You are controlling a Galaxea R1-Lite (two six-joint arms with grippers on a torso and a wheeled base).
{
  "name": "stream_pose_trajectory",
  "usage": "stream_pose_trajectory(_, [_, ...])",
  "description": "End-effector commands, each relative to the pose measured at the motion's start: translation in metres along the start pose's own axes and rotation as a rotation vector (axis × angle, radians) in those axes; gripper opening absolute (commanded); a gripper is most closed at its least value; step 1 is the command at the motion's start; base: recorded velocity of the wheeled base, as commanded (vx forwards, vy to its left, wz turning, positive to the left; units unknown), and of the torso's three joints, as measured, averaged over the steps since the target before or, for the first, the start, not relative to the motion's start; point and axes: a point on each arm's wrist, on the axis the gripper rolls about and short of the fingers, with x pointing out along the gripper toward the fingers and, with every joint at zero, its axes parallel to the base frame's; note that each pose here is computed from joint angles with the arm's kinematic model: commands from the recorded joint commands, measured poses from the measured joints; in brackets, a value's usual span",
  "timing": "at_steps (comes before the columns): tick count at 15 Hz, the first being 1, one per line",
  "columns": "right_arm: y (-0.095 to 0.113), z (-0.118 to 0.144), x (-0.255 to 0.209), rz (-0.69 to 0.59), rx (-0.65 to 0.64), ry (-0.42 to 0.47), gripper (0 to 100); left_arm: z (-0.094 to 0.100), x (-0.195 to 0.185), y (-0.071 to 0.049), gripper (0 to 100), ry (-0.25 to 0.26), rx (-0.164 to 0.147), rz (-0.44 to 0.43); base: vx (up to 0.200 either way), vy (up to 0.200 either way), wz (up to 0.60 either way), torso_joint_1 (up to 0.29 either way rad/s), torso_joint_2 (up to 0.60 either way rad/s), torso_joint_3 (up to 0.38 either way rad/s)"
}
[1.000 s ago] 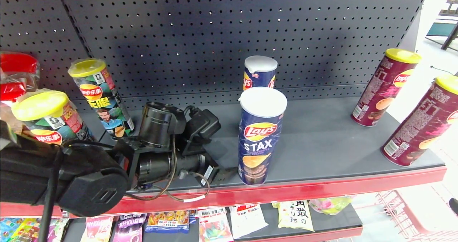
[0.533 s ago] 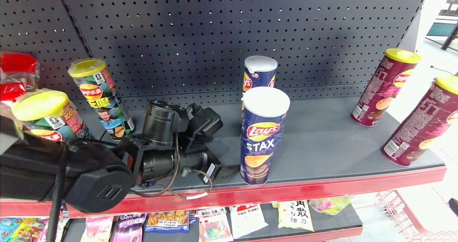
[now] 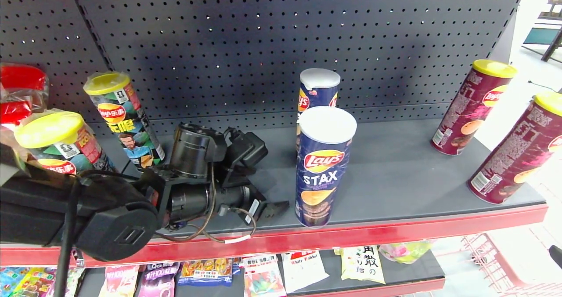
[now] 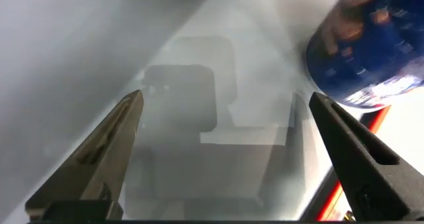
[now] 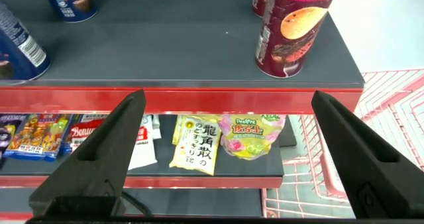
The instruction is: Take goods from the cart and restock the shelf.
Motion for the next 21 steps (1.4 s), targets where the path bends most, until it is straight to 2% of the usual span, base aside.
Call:
stream_pose_trajectory(1, [0.001,0.005,0.004,0.063,-0.003,0.005,100,0.006,-0.034,0.008,100,-0.055,-0.022,0.047,0.0,0.0,0.0,0.0,0.0,0.0])
stream_pose_trajectory(3, [0.003,0.004,0.002,0.135,-0.02,-0.002,100,0.004,-0.077,0.002,100,-0.103,-0.09,0.065,0.0,0.0,0.0,0.0,0.0,0.0])
stream_pose_trajectory(4, [0.004,-0.002,0.0,0.153,-0.029,0.0,100,-0.005,-0.099,-0.004,100,-0.104,-0.099,0.066,0.0,0.0,0.0,0.0,0.0,0.0])
stream_pose_trajectory(7, [0.005,-0.016,-0.009,0.149,-0.037,-0.018,100,-0.033,-0.144,-0.023,100,-0.116,-0.098,0.044,0.0,0.0,0.0,0.0,0.0,0.0])
stream_pose_trajectory(9, [0.006,-0.031,-0.012,0.144,-0.063,-0.013,100,-0.053,-0.174,-0.035,100,-0.149,-0.089,0.032,0.0,0.0,0.0,0.0,0.0,0.0])
stream_pose_trajectory(11, [0.006,-0.042,-0.013,0.135,-0.064,-0.002,100,-0.068,-0.201,-0.042,100,-0.18,-0.09,0.053,0.0,0.0,0.0,0.0,0.0,0.0])
stream_pose_trajectory(12, [0.006,-0.051,-0.014,0.121,-0.062,0.012,100,-0.082,-0.227,-0.043,100,-0.198,-0.112,0.175,0.0,0.0,0.0,0.0,0.0,0.0])
stream_pose_trajectory(13, [0.006,-0.053,-0.014,0.09,-0.057,0.014,100,-0.094,-0.247,-0.043,100,-0.189,-0.16,0.351,0.0,0.0,0.0,0.0,0.0,0.0])
stream_pose_trajectory(14, [0.005,-0.054,-0.014,0.054,-0.052,0.021,100,-0.107,-0.267,-0.048,100,-0.194,-0.218,0.468,0.0,0.0,0.0,0.0,0.0,0.0])
stream_pose_trajectory(15, [0.004,-0.061,-0.014,0.034,-0.052,0.035,100,-0.12,-0.283,-0.057,100,-0.183,-0.268,0.553,0.0,0.0,0.0,0.0,0.0,0.0])
stream_pose_trajectory(17, [0.006,-0.078,-0.021,0.025,-0.061,-0.012,100,-0.149,-0.302,-0.079,100,-0.141,-0.342,0.735,0.0,0.0,0.0,0.0,0.0,0.0])
stream_pose_trajectory(18, [0.006,-0.082,-0.027,0.021,-0.059,-0.009,100,-0.163,-0.304,-0.091,100,-0.138,-0.373,0.818,0.0,0.0,0.0,0.0,0.0,0.0])
stream_pose_trajectory(20, [0.007,-0.083,-0.035,0.041,-0.03,-0.024,100,-0.191,-0.296,-0.107,100,-0.162,-0.402,0.926,0.0,0.0,0.0,0.0,0.0,0.0])
stream_pose_trajectory(21, [0.007,-0.084,-0.038,0.039,-0.016,-0.061,100,-0.198,-0.292,-0.107,100,-0.175,-0.393,0.911,0.0,0.0,0.0,0.0,0.0,0.0])
